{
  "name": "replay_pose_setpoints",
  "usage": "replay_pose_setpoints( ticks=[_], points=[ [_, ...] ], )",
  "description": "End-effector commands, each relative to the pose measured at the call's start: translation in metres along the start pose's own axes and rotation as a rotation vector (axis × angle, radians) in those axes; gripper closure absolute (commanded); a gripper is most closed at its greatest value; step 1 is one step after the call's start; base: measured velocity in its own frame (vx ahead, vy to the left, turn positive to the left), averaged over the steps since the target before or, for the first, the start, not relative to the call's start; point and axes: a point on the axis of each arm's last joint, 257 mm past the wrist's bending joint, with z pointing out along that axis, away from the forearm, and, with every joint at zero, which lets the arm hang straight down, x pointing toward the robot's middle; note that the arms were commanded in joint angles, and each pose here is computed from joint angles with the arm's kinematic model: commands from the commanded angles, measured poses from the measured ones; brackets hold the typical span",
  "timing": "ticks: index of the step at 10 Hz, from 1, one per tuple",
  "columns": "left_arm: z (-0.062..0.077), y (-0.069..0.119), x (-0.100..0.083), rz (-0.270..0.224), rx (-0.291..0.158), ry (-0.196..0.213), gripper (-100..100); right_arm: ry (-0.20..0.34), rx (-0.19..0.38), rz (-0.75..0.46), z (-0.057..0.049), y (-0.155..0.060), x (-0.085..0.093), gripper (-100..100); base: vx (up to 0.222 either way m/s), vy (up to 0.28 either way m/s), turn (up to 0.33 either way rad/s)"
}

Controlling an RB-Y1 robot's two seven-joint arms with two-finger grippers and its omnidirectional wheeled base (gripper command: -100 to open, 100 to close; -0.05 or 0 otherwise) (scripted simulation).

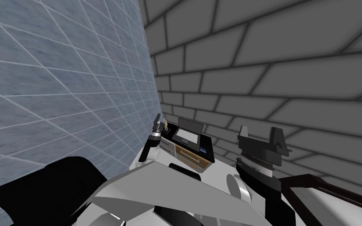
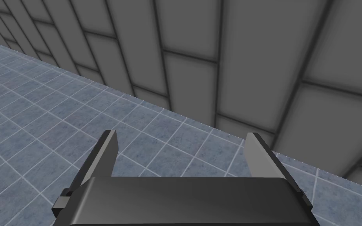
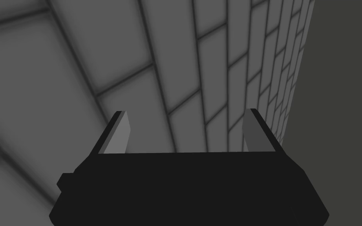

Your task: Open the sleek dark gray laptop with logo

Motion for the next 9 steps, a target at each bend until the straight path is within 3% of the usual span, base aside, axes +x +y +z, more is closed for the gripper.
replay_pose_setpoints(
  ticks=[1,9],
  points=[
    [0.0,0.0,0.0,0.0,0.0,0.0,0,0.0,0.0,0.0,0.0,0.0,0.0,0,0.0,0.0,0.0],
    [0.0001,-0.0002,0.0,0.0,0.0,0.0,0,0.0,0.0,0.0,0.0001,0.0002,0.0,0,0.0,0.0,0.0]
  ],
)
